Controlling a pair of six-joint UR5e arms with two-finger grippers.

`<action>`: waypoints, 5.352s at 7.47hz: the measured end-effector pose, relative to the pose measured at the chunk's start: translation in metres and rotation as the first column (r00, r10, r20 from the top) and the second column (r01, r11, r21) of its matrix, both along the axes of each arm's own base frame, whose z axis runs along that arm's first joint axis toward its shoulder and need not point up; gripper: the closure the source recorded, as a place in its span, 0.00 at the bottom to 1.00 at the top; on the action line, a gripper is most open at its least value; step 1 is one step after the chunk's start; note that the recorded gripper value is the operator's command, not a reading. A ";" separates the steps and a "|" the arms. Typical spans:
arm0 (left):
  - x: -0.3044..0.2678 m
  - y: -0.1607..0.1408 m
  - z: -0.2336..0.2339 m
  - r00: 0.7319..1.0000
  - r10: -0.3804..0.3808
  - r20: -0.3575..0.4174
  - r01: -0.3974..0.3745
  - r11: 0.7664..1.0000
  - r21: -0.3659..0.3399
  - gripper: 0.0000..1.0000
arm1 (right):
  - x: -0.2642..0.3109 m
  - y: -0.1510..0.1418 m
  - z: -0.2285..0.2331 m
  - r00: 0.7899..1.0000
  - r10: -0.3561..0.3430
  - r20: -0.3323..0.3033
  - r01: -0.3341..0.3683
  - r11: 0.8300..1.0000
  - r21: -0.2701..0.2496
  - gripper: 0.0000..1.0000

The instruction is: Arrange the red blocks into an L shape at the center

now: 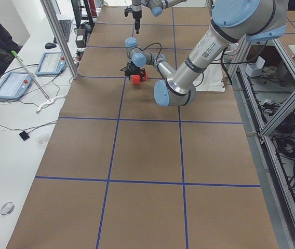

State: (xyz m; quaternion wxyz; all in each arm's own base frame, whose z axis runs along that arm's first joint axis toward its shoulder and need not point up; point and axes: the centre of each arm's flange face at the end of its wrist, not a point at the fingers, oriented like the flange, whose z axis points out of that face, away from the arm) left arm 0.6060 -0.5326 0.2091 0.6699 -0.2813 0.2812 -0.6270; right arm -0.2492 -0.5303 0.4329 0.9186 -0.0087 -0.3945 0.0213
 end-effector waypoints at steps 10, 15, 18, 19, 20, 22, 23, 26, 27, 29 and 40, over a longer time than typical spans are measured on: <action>-0.206 0.102 0.098 0.945 0.327 0.007 -0.304 0.872 0.384 0.00 | 0.009 0.002 0.007 1.000 0.007 -0.007 -0.007 1.000 -0.001 0.00; -0.432 0.111 0.232 0.772 0.559 0.301 -0.581 0.430 0.691 0.00 | 0.107 0.005 0.047 0.999 0.031 -0.010 -0.031 0.999 0.035 0.00; -0.563 0.086 0.327 0.674 0.583 0.453 -0.660 0.201 0.724 0.00 | 0.186 0.023 0.107 0.999 -0.035 -0.039 0.039 0.994 0.101 0.00; -0.588 0.084 0.351 0.646 0.587 0.489 -0.680 0.150 0.718 0.00 | 0.207 0.025 0.124 0.997 -0.052 -0.050 0.057 0.991 0.120 0.00; -0.603 0.084 0.370 0.621 0.597 0.508 -0.691 0.110 0.715 0.00 | 0.224 0.025 0.137 0.997 -0.060 -0.058 0.067 0.989 0.133 0.00; -0.626 0.087 0.393 0.620 0.610 0.493 -0.661 0.068 0.747 0.00 | 0.244 0.021 0.157 0.995 -0.084 -0.060 0.092 0.984 0.152 0.00; -0.635 0.086 0.394 0.633 0.603 0.485 -0.648 0.069 0.759 0.00 | 0.245 0.017 0.164 0.994 -0.099 -0.053 0.106 0.983 0.153 0.00; -0.647 0.081 0.384 0.672 0.605 0.427 -0.603 0.113 0.790 0.00 | 0.239 -0.007 0.158 0.991 -0.123 -0.055 0.130 0.982 0.137 0.00; -0.651 0.073 0.377 0.682 0.609 0.406 -0.596 0.140 0.791 0.00 | 0.237 -0.011 0.153 0.990 -0.126 -0.059 0.133 0.981 0.140 0.00; -0.655 0.064 0.373 0.686 0.613 0.392 -0.598 0.167 0.784 0.00 | 0.235 -0.015 0.146 0.990 -0.129 -0.060 0.137 0.979 0.151 0.00; -0.655 0.067 0.374 0.687 0.615 0.388 -0.598 0.175 0.782 0.00 | 0.235 -0.010 0.147 0.990 -0.129 -0.051 0.135 0.980 0.148 0.00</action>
